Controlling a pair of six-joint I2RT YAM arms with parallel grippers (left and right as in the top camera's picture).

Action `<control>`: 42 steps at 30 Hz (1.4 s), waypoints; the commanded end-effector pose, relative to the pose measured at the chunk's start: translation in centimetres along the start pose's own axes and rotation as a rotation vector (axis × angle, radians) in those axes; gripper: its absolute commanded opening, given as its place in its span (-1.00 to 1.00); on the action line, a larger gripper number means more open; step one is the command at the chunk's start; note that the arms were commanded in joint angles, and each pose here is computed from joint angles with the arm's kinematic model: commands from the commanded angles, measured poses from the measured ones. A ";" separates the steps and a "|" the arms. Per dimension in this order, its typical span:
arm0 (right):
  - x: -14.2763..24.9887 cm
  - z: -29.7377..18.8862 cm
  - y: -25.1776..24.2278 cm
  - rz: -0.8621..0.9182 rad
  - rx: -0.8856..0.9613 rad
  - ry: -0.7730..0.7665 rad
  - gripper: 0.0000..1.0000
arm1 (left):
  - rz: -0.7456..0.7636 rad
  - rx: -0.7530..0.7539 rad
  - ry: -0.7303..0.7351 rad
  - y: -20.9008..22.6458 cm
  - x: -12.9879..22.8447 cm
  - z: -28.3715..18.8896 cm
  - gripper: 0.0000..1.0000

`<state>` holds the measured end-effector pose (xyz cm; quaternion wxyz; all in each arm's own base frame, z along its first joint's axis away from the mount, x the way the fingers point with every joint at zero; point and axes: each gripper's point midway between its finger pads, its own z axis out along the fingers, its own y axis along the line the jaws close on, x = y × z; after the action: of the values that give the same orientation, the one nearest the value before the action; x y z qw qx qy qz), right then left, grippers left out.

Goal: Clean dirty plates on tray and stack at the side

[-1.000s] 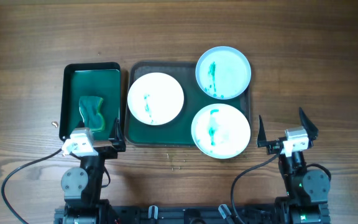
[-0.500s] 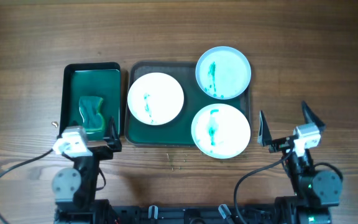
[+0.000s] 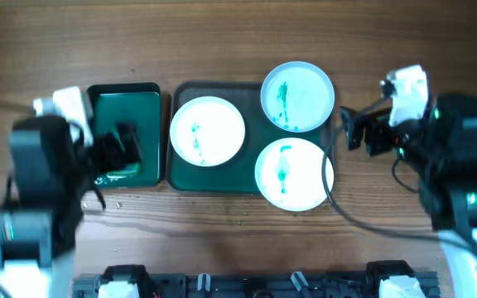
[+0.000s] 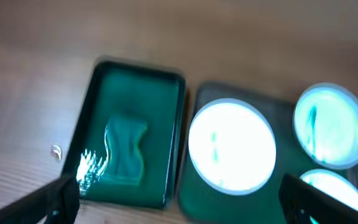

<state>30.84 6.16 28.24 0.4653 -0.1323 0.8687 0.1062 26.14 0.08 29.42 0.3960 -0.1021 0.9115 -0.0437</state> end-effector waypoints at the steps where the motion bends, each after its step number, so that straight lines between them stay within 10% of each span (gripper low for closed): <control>1: -0.6 1.5 1.8 0.037 -0.133 0.035 0.99 | 0.003 0.076 0.169 -2.3 -1.2 2.1 1.00; 7: 0.6 6.0 5.2 0.254 -0.421 0.150 0.93 | -0.012 0.063 0.364 -2.5 0.4 8.0 1.00; 11: 2.2 10.3 6.6 0.398 -0.424 0.261 0.01 | -0.018 0.038 0.455 -2.1 1.9 9.9 1.00; 20: 7.2 19.6 11.5 0.498 -0.164 0.561 -0.09 | -0.100 -0.190 0.435 1.4 1.8 10.4 1.00; 42: 17.7 27.6 15.7 0.294 -0.172 0.736 -0.29 | -0.132 -0.179 0.439 1.1 1.9 10.4 1.00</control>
<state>37.42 26.76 0.85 0.0890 -0.0616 0.9733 0.2023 31.99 0.75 20.23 0.1663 -0.1803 0.9694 -0.0099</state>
